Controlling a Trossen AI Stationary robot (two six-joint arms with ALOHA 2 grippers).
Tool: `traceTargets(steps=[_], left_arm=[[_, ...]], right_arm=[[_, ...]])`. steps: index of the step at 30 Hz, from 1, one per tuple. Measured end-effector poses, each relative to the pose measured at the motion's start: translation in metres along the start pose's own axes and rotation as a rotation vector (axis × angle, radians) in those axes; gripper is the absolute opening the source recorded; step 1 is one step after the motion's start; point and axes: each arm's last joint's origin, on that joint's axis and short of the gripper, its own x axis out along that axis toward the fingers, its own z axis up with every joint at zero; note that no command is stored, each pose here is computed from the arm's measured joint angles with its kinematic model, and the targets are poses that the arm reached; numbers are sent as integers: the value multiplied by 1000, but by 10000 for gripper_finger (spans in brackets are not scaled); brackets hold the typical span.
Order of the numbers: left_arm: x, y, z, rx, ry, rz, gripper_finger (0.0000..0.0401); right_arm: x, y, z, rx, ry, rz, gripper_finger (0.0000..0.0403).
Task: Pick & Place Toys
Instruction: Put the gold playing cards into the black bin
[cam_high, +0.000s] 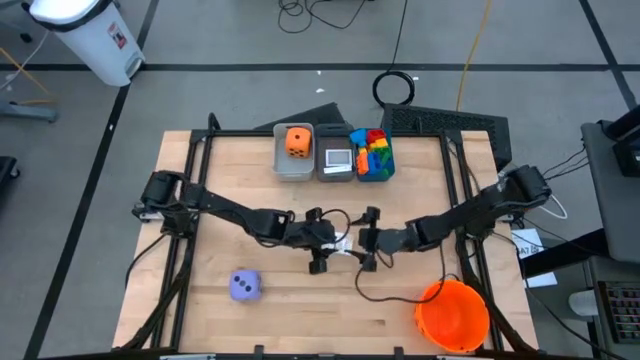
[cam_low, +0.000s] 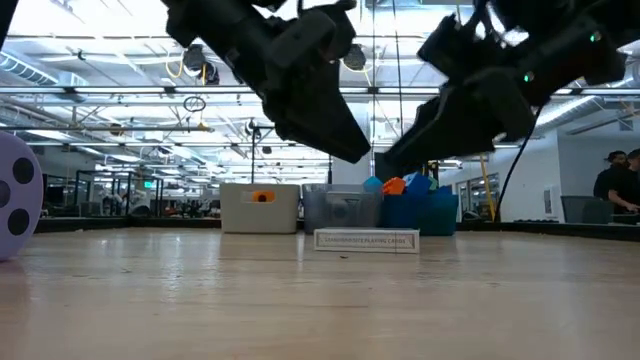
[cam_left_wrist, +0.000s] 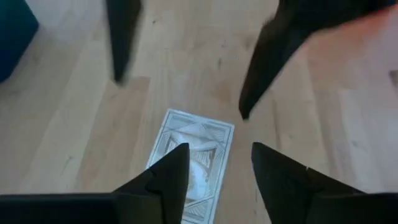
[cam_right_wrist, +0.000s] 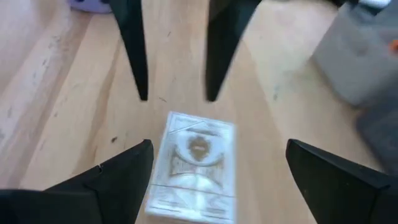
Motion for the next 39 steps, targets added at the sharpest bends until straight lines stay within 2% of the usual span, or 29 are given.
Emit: traceTargets(steps=[6, 12, 16, 26, 35, 39], left_arm=[[-13, 5, -19, -19, -173, -50, 203], [-32, 18, -46, -99, -228, -59, 201], [-38, 20, -54, -107, -250, -63, 202], [-38, 21, -54, -111, -250, -56, 204], [-38, 21, -54, -112, -254, -57, 204], [-38, 21, -54, -112, -254, -57, 204]], right_arm=[[29, 2, -4, 76, 101, 64, 357], [53, 1, -14, 79, 192, 71, 357], [60, -3, -20, 114, 224, 140, 357], [65, -12, -36, 124, 344, 115, 355], [63, -11, -35, 123, 348, 160, 304], [63, -11, -35, 102, 348, 167, 302]])
